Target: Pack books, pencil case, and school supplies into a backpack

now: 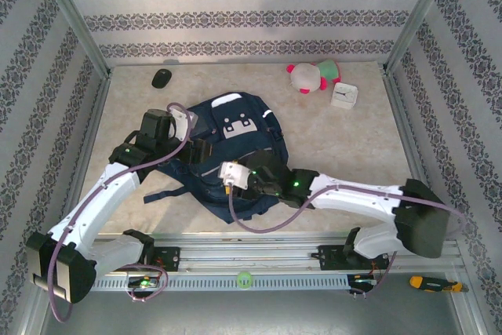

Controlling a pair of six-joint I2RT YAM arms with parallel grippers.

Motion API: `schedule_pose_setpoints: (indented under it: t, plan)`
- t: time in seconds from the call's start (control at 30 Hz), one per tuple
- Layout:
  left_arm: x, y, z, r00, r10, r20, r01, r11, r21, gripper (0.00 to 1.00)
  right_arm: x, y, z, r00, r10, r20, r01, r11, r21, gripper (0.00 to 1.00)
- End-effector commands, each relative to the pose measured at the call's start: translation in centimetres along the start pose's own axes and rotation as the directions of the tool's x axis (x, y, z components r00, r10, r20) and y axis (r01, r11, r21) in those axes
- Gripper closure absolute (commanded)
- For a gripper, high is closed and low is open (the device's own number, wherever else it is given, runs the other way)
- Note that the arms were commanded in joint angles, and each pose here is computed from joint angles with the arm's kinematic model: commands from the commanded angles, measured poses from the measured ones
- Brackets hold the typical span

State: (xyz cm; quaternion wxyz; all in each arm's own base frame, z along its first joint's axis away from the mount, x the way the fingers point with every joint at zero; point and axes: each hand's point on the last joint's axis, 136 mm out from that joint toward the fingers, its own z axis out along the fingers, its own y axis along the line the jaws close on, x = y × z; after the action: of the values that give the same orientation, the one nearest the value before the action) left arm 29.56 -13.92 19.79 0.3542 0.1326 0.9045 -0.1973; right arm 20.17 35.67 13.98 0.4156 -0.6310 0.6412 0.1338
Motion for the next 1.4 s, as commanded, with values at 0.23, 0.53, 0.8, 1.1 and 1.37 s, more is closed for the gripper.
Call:
schedule_pose_setpoints:
  t: [0.23,0.53,0.8,1.1,1.37]
  plan:
    - [2.8,0.5,-0.5,0.959,0.276,-0.058,-0.275,0.961,0.02,0.26,4.9,-2.5,3.0,0.916,-0.29,-0.276,0.324,0.942,0.087,0.82]
    - [7.2,0.0,0.0,0.714,0.696,-0.085,-0.682,0.717,0.145,0.35,1.2,-3.3,0.0,0.952,-0.296,-0.084,0.306,0.938,0.165,1.0]
    - [11.3,2.5,1.6,0.358,0.899,-0.253,-0.877,0.416,0.239,0.39,1.7,-3.3,0.1,0.95,-0.301,-0.078,0.31,0.938,0.156,1.0]
    - [11.1,1.4,3.9,0.365,0.918,-0.159,-0.882,0.395,0.257,0.48,1.1,-3.3,-0.3,0.952,-0.304,-0.046,0.307,0.938,0.161,1.0]
    - [9.8,0.0,3.4,0.383,0.921,-0.071,-0.889,0.388,0.244,0.67,1.3,-3.2,-0.1,0.951,-0.304,-0.049,0.308,0.939,0.156,1.0]
